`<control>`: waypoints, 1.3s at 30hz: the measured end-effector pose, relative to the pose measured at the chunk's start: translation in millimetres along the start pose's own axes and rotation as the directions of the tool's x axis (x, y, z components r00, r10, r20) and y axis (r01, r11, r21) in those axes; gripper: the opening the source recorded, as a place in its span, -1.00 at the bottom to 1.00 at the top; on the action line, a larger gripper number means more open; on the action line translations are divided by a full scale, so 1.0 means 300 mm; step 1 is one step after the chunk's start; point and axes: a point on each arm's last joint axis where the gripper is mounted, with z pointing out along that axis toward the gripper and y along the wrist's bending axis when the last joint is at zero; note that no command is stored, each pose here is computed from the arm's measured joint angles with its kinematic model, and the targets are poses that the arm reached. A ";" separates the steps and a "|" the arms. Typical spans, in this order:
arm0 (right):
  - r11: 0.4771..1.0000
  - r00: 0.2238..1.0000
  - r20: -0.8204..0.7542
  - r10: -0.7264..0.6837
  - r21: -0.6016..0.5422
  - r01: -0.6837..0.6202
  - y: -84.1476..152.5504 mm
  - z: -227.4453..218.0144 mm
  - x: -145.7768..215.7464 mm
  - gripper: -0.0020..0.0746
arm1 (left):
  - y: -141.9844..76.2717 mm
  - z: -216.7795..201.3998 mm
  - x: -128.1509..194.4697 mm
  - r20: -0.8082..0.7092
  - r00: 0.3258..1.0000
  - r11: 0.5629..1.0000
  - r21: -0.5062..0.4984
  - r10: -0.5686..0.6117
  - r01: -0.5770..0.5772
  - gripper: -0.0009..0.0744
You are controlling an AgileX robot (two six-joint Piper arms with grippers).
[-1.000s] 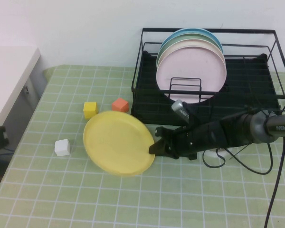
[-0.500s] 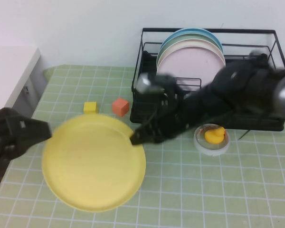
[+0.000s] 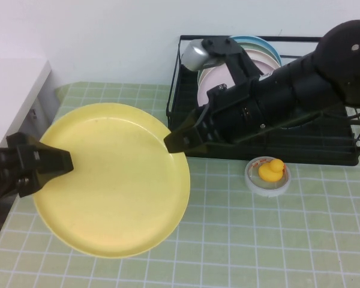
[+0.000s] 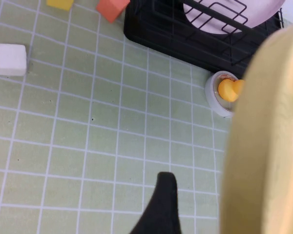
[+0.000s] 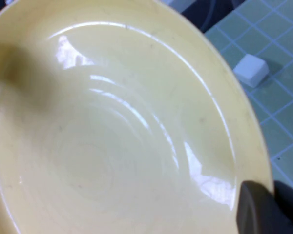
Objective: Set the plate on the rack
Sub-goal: Hand over the plate, then place the plate on the rack
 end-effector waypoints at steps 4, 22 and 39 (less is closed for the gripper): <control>1.000 1.000 0.023 0.003 -0.014 -0.003 0.021 -0.023 -0.011 -0.92 | 0.003 0.012 -0.005 -0.003 1.000 1.000 -0.004 0.005 -0.005 0.53; 0.991 0.991 -0.019 -0.130 -0.026 0.129 0.034 -0.065 -0.015 -0.78 | -0.034 0.056 -0.021 0.029 0.947 0.934 0.160 0.319 -0.319 -0.74; 0.990 0.990 -0.098 -0.098 0.091 0.107 0.090 -0.430 -0.130 -0.04 | -0.063 0.102 -0.150 0.430 0.473 0.559 -0.095 0.769 -0.823 -0.74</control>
